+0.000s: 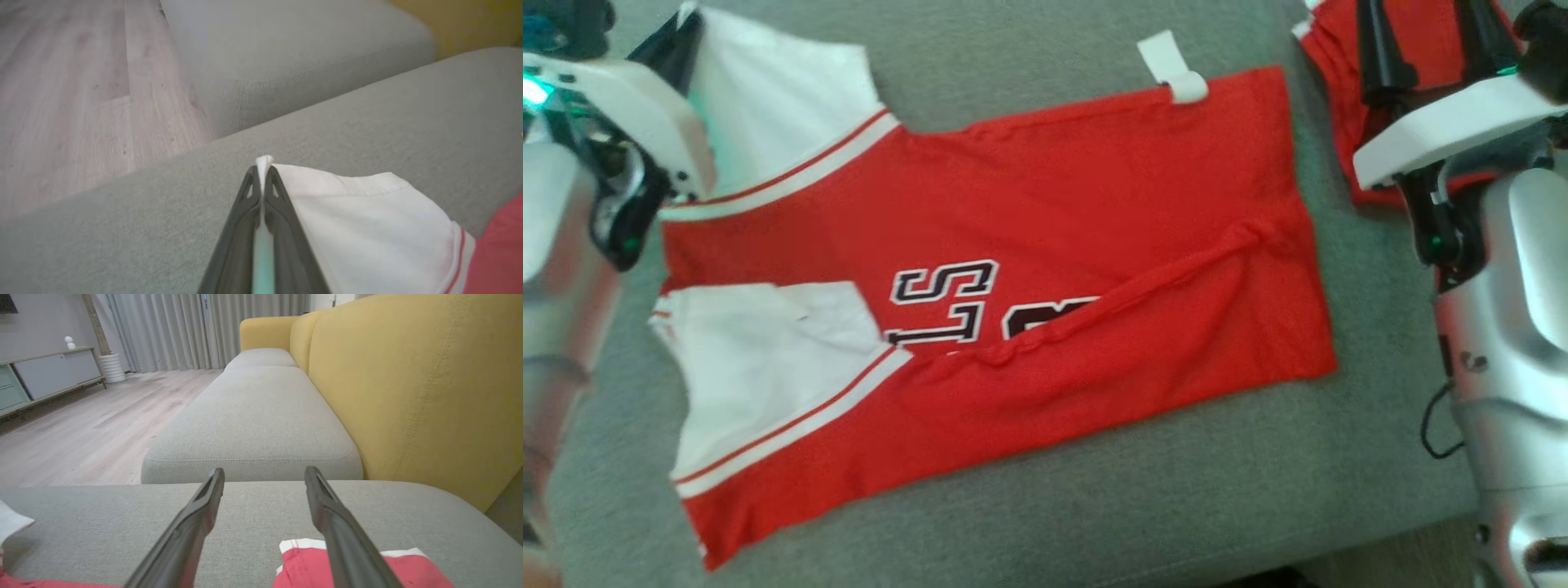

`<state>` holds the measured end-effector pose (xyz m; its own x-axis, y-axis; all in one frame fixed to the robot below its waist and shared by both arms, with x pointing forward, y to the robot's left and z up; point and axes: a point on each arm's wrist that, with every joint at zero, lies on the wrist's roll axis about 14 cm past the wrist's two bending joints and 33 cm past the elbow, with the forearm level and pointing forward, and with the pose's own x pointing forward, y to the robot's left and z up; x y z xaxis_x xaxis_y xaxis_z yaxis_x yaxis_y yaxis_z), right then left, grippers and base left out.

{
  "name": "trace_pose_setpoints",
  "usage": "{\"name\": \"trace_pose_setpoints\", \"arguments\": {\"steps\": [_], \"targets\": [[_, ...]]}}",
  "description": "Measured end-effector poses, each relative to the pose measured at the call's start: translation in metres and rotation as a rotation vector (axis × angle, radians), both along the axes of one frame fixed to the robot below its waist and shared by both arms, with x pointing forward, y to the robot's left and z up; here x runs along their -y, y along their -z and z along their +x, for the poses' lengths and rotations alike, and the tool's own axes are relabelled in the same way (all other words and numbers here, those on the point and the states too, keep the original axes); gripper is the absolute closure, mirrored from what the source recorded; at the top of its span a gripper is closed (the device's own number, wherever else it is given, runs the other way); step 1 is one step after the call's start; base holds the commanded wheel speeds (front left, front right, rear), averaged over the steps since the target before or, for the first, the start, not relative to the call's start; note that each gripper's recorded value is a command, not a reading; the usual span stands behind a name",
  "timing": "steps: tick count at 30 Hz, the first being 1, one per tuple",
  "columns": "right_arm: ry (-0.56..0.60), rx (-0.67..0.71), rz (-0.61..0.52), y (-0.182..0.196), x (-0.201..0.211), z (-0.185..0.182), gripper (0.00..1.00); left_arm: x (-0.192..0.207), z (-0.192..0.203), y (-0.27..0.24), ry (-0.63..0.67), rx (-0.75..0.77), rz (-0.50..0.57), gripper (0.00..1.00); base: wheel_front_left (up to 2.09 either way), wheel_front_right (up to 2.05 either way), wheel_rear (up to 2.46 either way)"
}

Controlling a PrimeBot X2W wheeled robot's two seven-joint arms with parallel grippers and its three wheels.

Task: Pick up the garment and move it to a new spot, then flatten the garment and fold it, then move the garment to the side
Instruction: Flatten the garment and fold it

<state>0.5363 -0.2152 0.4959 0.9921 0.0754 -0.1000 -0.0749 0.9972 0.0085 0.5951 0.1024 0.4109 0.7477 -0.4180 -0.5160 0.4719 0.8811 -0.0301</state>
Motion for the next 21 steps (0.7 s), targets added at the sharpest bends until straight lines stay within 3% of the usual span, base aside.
{"name": "trace_pose_setpoints", "arguments": {"steps": [7,14,21], "targets": [[-0.102,-0.094,0.033,0.012,-0.029,-0.001,0.00,-0.002,-0.014,-0.052,0.017,0.216,-0.051,1.00,0.00,0.00,0.00],[-0.160,-0.277,0.051,0.052,-0.046,-0.011,0.00,-0.012,-0.061,-0.049,0.023,0.215,-0.053,1.00,0.00,0.00,0.00],[-0.172,-0.453,0.025,0.093,-0.046,-0.021,0.00,-0.011,-0.079,-0.065,0.038,0.272,-0.057,1.00,0.00,0.00,0.00]]}}
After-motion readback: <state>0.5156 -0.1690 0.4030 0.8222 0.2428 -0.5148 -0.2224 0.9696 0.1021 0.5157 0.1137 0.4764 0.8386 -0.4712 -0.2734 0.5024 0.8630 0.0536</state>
